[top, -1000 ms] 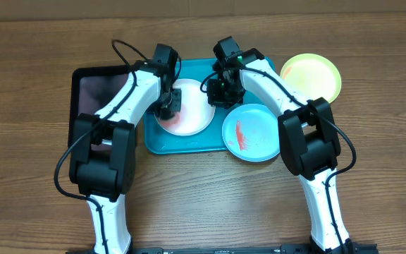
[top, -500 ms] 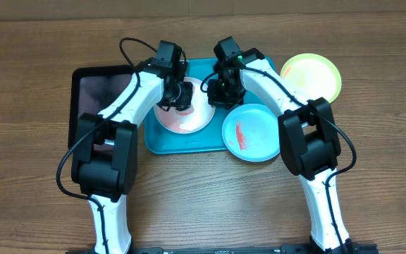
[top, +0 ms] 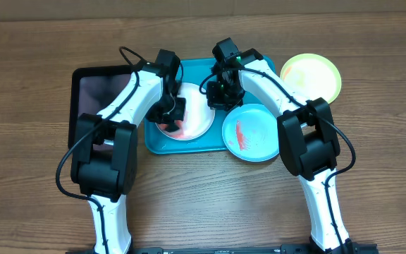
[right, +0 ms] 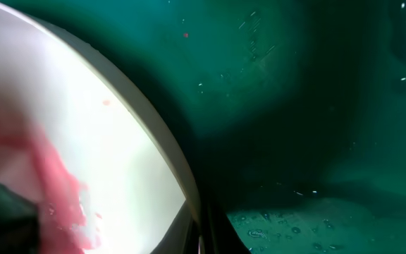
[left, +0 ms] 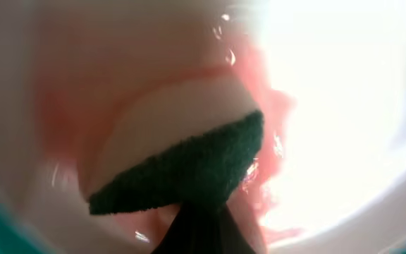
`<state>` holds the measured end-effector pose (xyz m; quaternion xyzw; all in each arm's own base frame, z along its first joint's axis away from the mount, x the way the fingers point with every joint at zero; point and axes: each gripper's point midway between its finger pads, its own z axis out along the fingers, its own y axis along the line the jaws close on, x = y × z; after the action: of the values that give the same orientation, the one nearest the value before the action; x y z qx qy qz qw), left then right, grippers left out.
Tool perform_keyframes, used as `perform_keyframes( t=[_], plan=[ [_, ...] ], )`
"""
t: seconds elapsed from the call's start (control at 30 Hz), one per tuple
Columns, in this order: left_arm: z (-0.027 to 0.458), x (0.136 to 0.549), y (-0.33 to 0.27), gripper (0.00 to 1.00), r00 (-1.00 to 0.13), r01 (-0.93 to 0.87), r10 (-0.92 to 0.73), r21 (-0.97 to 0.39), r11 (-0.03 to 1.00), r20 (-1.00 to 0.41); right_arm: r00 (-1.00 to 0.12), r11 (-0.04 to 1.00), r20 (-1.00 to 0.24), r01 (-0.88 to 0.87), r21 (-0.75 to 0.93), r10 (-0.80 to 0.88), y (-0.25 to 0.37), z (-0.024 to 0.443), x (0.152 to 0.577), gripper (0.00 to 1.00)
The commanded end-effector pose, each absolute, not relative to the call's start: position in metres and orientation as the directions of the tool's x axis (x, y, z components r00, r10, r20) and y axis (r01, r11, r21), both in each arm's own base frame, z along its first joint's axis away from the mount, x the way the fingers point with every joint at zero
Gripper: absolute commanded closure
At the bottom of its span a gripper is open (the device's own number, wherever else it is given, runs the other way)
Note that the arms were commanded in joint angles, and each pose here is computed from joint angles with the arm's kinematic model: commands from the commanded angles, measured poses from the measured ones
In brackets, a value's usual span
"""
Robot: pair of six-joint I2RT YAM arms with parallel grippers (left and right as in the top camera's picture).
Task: Clean dirty plates on tray and stack at the side
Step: 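Keep scrubbing the white plate's stained center with the left gripper sponge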
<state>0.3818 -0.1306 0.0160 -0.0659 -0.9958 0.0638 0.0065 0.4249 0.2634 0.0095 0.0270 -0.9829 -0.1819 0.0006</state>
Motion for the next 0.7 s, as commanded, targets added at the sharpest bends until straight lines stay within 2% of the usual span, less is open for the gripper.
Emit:
perform_keyframes(
  t=[0.0, 0.13, 0.23, 0.33, 0.43, 0.53, 0.6, 0.67],
  plan=[
    [0.016, 0.380, -0.169, 0.96, -0.974, 0.222, 0.224, -0.297, 0.929, -0.029, -1.000, 0.940, -0.007, -0.030, 0.339, -0.029, 0.257, 0.011, 0.425, 0.96],
    [0.014, 0.420, -0.154, 0.96, -0.983, 0.127, 0.100, -0.175, 0.976, -0.156, -1.000, 0.942, 0.005, -0.026, 0.334, -0.029, 0.256, 0.010, 0.422, 0.96],
    [0.016, 0.443, -0.120, 0.96, -0.968, -0.015, -0.012, 0.010, 1.000, -0.250, -1.000, 0.942, 0.005, -0.025, 0.333, -0.029, 0.255, 0.010, 0.422, 0.96],
    [0.021, 0.447, -0.086, 0.96, -0.949, -0.139, -0.080, 0.176, 0.975, -0.304, -1.000, 0.942, 0.005, -0.025, 0.333, -0.029, 0.255, 0.010, 0.422, 0.96],
    [0.022, 0.436, -0.072, 0.96, -0.957, -0.160, -0.088, 0.247, 0.956, -0.276, -1.000, 0.942, 0.005, -0.026, 0.334, -0.029, 0.255, 0.010, 0.422, 0.96],
    [0.013, 0.411, -0.086, 0.96, -0.988, -0.075, -0.049, 0.183, 0.980, -0.145, -1.000, 0.942, 0.001, -0.027, 0.335, -0.029, 0.256, 0.010, 0.423, 0.96],
    [0.008, 0.390, -0.116, 0.96, -0.997, 0.065, 0.066, 0.022, 0.998, -0.029, -1.000, 0.941, -0.002, -0.028, 0.336, -0.029, 0.256, 0.010, 0.424, 0.96],
    [0.012, 0.369, -0.153, 0.96, -0.976, 0.208, 0.218, -0.198, 0.958, 0.028, -1.000, 0.941, 0.000, -0.027, 0.336, -0.029, 0.256, 0.010, 0.423, 0.96]
  ],
)
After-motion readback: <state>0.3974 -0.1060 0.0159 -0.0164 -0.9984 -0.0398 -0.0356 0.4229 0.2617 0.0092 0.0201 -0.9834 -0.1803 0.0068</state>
